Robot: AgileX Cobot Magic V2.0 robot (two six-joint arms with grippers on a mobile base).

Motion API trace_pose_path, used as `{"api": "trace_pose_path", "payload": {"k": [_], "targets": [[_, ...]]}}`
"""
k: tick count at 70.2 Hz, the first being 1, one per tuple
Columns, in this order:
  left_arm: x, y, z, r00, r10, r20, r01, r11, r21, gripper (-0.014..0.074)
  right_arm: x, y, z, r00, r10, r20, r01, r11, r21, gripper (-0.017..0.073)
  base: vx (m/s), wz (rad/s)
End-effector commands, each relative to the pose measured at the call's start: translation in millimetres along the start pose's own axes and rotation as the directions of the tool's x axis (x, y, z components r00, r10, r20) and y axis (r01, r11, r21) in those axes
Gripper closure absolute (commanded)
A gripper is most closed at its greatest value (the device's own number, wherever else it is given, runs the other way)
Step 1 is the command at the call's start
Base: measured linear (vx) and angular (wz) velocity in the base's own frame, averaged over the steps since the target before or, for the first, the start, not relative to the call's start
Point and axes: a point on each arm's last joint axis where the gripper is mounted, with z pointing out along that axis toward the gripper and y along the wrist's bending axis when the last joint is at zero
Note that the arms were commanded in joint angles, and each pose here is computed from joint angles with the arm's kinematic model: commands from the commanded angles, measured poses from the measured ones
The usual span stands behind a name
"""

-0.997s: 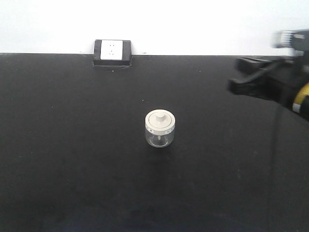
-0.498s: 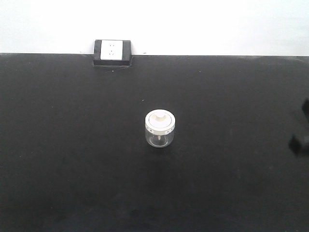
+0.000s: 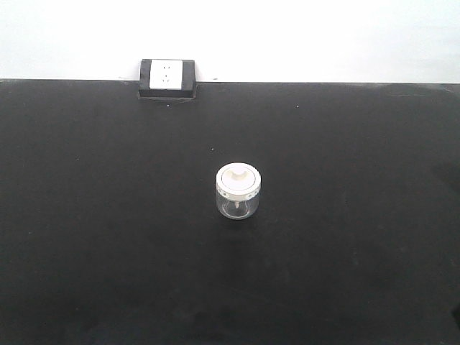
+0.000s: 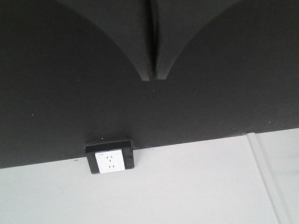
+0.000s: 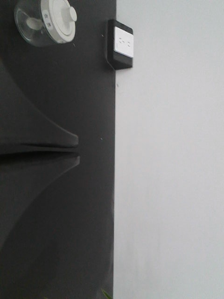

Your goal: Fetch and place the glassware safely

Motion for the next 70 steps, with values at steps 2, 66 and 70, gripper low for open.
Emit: {"api": "trace_pose_path", "payload": {"k": [2,66,70], "targets": [[-15.5,0.6,1.1,0.996,-0.012,0.086,0.012,1.000,0.001,0.0601,-11.0,0.8,-7.2,0.996,-0.003,0.084,0.003,1.000,0.001,0.0563,0.00,0.00],[-15.5,0.6,1.1,0.996,-0.012,0.086,0.012,1.000,0.001,0.0601,-12.7,0.9,-10.4,0.994,-0.006,0.107,0.006,1.000,0.005,0.0563,0.00,0.00],[-15.5,0.6,1.1,0.996,-0.012,0.086,0.012,1.000,0.001,0.0601,-12.7,0.9,-10.4,0.994,-0.006,0.107,0.006,1.000,0.005,0.0563,0.00,0.00]]}}
